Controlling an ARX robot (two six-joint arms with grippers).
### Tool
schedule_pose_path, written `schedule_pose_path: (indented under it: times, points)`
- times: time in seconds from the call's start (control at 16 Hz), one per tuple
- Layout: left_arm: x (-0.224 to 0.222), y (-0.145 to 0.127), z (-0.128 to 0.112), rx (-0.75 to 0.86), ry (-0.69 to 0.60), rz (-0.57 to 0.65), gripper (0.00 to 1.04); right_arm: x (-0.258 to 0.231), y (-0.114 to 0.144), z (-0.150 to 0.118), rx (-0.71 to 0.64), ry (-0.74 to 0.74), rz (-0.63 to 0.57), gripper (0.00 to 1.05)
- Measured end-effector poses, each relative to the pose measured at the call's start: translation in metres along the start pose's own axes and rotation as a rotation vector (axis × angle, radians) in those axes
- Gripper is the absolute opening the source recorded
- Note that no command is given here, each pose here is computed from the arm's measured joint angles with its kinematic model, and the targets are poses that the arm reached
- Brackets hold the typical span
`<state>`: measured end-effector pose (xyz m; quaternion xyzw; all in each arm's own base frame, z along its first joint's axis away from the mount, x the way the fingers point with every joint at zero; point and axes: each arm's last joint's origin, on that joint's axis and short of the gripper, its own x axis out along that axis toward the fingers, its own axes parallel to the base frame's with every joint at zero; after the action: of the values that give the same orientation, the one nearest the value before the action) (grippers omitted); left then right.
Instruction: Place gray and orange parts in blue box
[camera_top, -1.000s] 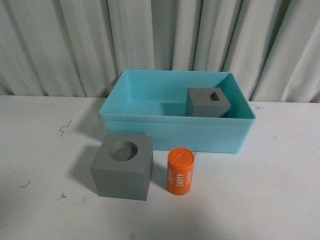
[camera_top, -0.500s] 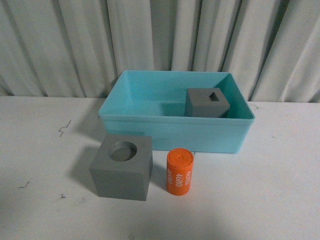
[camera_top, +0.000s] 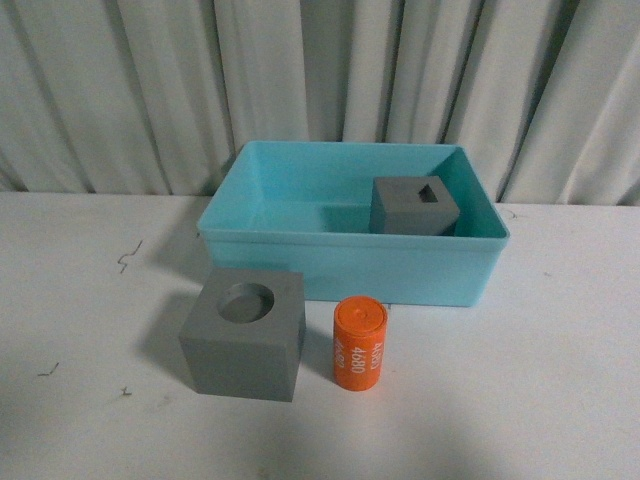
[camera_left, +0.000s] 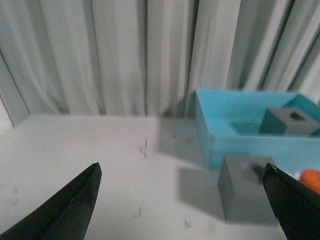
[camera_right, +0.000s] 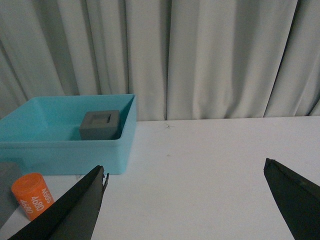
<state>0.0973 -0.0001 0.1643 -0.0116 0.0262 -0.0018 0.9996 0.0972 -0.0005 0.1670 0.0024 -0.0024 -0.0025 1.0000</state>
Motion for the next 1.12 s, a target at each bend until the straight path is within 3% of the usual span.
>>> schedule_pose_path:
  times: [0.06, 0.12, 0.19, 0.38, 0.5, 0.62, 0.88, 1.12]
  points:
    - [0.001, -0.002, 0.003, -0.059, 0.3, -0.018, 0.98, 0.0, 0.0, 0.0, 0.0, 0.0, 0.0, 0.98]
    - [0.01, -0.007, 0.01, -0.097, 0.507, -0.022, 0.98, 0.0, 0.0, 0.0, 0.0, 0.0, 0.0, 0.98]
    - [0.03, -0.02, 0.02, -0.118, 0.591, -0.053, 0.98, 0.0, 0.0, 0.0, 0.0, 0.0, 0.004, 0.98]
    - [0.1, -0.095, 0.06, -0.098, 0.5, -0.184, 0.98, 0.0, 0.0, 0.0, 0.0, 0.0, 0.005, 0.98]
    - [0.124, -0.137, 0.063, -0.062, 0.479, -0.24, 0.98, 0.0, 0.0, 0.0, 0.0, 0.0, 0.005, 0.98]
    - [0.152, -0.169, 0.045, -0.012, 0.515, -0.257, 0.98, 0.0, 0.0, 0.0, 0.0, 0.0, 0.005, 0.98]
    - [0.194, -0.168, -0.001, 0.09, 0.602, -0.16, 0.98, 0.0, 0.0, 0.0, 0.0, 0.0, 0.005, 0.98]
    - [0.211, -0.154, -0.013, 0.104, 0.622, -0.107, 0.98, 0.0, 0.0, 0.0, 0.0, 0.0, 0.005, 0.98]
